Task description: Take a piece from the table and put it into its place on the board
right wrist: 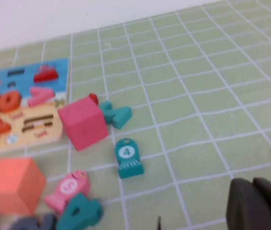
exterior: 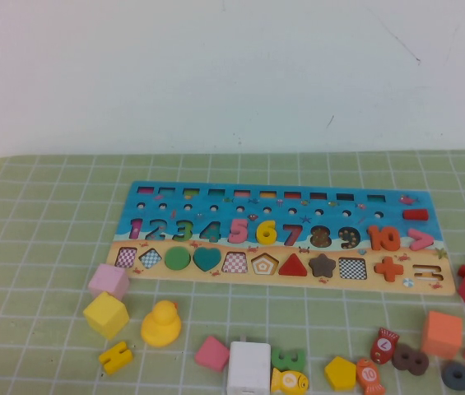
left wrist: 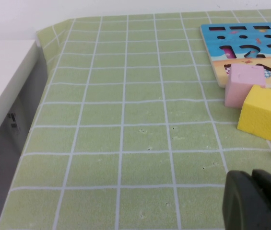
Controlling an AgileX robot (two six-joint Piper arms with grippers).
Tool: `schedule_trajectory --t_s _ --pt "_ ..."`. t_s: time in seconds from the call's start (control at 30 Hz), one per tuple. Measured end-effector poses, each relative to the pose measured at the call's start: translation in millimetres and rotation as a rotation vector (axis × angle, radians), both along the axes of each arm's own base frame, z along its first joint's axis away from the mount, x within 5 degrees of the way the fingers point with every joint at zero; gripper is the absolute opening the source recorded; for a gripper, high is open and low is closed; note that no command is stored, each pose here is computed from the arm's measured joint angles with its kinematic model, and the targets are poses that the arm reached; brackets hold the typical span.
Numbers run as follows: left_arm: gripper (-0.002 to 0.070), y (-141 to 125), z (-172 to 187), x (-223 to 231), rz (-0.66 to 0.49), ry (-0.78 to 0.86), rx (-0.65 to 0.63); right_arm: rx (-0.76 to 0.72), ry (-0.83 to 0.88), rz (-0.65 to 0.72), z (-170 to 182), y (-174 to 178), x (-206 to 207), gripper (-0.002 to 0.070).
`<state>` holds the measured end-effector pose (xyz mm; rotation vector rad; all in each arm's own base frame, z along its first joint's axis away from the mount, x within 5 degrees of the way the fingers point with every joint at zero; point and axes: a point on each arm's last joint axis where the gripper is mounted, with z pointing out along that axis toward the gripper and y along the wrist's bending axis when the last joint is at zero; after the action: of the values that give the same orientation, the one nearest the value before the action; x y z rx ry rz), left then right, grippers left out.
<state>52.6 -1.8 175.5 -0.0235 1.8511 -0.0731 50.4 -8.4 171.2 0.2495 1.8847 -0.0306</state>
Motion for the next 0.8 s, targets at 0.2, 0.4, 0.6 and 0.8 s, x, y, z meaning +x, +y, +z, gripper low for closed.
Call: schedule_trajectory --t_s 0.2,0.4,0.6,0.8 --pt "-0.0002 0.0 0.0 0.0 -0.001 0.000 0.002 0.131 -0.019 -0.028 0.0 0.7 0.1 -0.0002" --pt "-0.0002 0.0 0.0 0.0 -0.001 0.000 0.002 0.139 -0.021 -0.024 0.1 1.0 0.2 -0.0002" --pt "-0.0002 0.0 0.0 0.0 -0.001 0.000 0.002 0.033 -0.005 0.016 0.0 1.3 0.2 -0.0003" --pt "-0.0002 0.0 0.0 0.0 -0.001 0.000 0.002 0.002 -0.001 0.027 0.0 1.4 0.2 -0.0002"
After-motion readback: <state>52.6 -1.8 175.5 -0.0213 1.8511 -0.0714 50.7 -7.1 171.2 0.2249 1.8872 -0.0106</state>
